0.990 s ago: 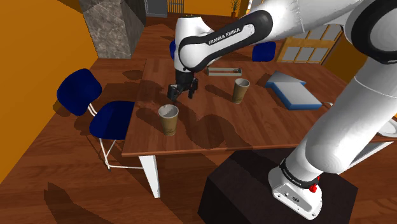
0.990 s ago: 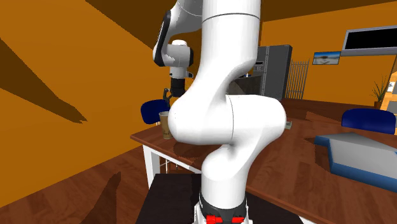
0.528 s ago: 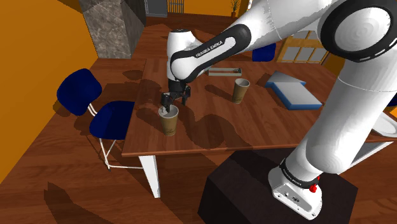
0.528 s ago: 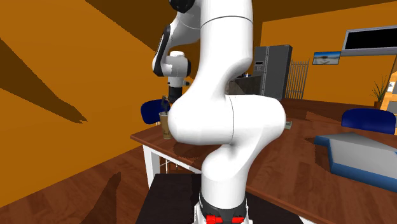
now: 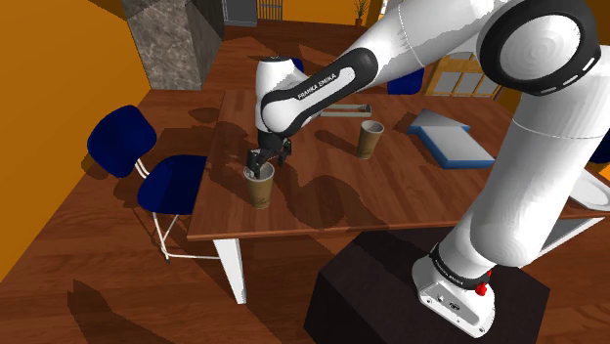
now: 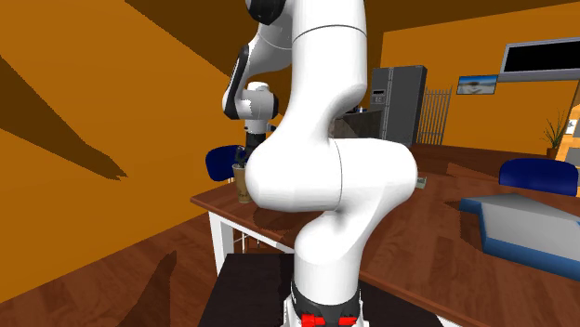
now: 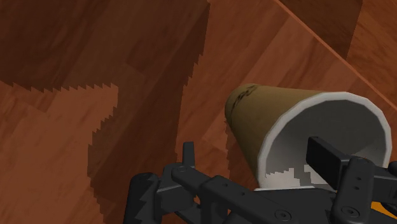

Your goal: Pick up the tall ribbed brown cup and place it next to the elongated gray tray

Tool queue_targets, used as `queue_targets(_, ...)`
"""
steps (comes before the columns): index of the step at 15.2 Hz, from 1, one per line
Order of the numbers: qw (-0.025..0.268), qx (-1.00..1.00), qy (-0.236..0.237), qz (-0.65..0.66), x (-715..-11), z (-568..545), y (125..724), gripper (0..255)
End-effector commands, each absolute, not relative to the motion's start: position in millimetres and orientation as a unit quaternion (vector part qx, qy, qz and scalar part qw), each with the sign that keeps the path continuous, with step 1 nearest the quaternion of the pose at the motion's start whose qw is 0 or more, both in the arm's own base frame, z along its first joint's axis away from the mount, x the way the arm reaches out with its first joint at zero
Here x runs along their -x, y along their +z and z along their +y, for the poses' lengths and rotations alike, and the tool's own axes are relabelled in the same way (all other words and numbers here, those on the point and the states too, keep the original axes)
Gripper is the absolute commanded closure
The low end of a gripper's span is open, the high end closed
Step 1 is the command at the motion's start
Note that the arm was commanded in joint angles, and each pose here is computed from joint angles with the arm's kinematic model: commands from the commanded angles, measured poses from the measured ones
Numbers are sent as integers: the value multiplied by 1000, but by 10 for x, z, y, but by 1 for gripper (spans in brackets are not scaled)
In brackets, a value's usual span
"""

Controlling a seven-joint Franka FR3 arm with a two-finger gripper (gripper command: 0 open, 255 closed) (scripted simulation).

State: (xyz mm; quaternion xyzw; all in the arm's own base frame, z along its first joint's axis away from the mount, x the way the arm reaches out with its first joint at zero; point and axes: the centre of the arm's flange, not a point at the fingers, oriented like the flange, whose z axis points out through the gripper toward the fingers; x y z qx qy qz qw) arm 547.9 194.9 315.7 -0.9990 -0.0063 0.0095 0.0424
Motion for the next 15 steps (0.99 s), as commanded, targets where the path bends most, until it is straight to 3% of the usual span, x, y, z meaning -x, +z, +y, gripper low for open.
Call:
queue_targets(1,42,999,9,-6,-5479,1950,3155,0)
queue_targets(3,42,999,9,-6,-5479,1950,3155,0)
queue_targets(4,42,999,9,-6,-5479,1950,3155,255)
queue_targets(15,42,999,9,-6,-5479,1950,3260,255)
